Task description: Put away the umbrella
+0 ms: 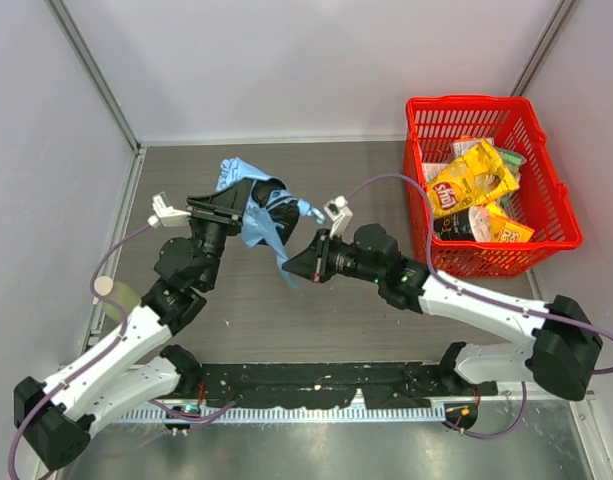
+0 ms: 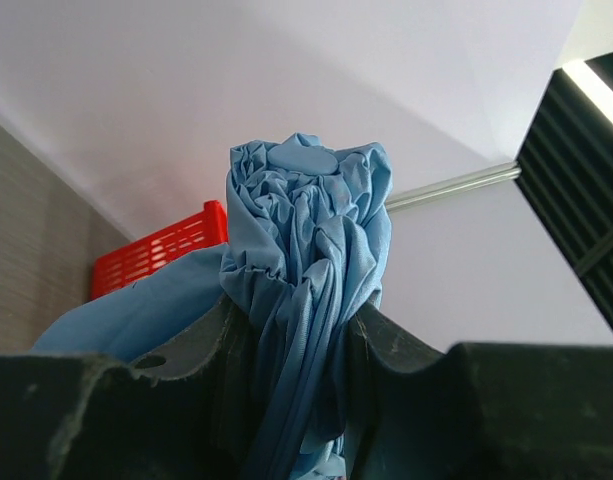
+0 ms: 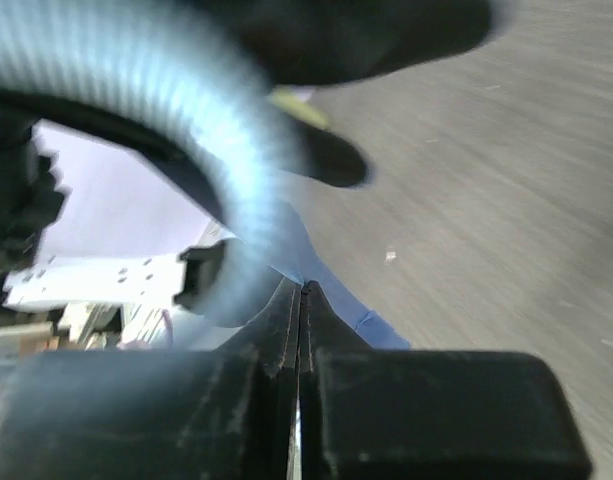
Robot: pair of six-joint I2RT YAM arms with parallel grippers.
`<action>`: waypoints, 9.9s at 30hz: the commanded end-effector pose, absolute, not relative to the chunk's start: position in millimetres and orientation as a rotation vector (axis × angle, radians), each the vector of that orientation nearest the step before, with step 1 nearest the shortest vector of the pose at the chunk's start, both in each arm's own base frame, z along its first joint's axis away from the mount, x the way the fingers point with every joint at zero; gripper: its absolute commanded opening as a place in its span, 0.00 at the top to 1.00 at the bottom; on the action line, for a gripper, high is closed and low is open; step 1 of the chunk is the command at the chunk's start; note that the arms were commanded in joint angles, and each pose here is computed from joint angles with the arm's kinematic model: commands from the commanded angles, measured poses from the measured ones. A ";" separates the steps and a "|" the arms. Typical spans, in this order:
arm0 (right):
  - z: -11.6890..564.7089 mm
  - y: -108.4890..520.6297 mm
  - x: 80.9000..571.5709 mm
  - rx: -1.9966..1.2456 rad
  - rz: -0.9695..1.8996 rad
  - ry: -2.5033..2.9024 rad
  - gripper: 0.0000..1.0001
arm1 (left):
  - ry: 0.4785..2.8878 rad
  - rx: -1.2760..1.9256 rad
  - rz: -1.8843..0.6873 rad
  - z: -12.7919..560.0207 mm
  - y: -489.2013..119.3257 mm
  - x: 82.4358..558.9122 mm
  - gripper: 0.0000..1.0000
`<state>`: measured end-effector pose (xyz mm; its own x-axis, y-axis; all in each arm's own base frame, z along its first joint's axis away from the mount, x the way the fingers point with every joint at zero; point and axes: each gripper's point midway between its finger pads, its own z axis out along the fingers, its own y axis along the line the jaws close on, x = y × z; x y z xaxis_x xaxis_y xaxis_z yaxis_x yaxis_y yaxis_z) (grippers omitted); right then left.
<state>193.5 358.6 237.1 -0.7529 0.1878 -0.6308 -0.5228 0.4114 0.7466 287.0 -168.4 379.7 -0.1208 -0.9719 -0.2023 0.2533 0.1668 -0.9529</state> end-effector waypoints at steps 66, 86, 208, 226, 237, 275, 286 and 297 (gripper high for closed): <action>346.1 392.1 220.3 -0.435 0.762 1.852 0.50 | 1.264 -0.650 -1.051 391.3 -167.0 285.5 1.00; 359.6 405.5 236.0 -0.288 1.061 1.906 0.99 | 1.253 -0.654 -1.014 379.2 -160.1 285.6 1.00; 176.5 356.2 262.0 -0.891 0.583 1.062 0.99 | 2.368 -0.891 -0.853 104.6 -164.7 197.2 1.00; 114.1 360.2 253.6 -0.968 0.491 1.173 0.91 | 2.877 -0.591 -0.465 41.2 -146.5 190.7 1.00; 114.4 333.4 252.8 -0.858 0.470 1.255 0.78 | 2.789 -0.639 -0.385 19.6 -140.7 187.5 1.00; 80.3 340.5 203.7 0.789 1.441 2.077 0.48 | 2.732 -0.743 -0.334 20.0 -138.4 186.0 1.00; 36.4 328.3 210.3 0.891 1.356 2.078 0.52 | 2.727 -0.738 -0.341 23.9 -139.2 185.9 1.00; 29.2 341.9 222.3 0.842 1.444 1.971 0.62 | 2.721 -0.734 -0.351 27.0 -139.0 184.2 1.00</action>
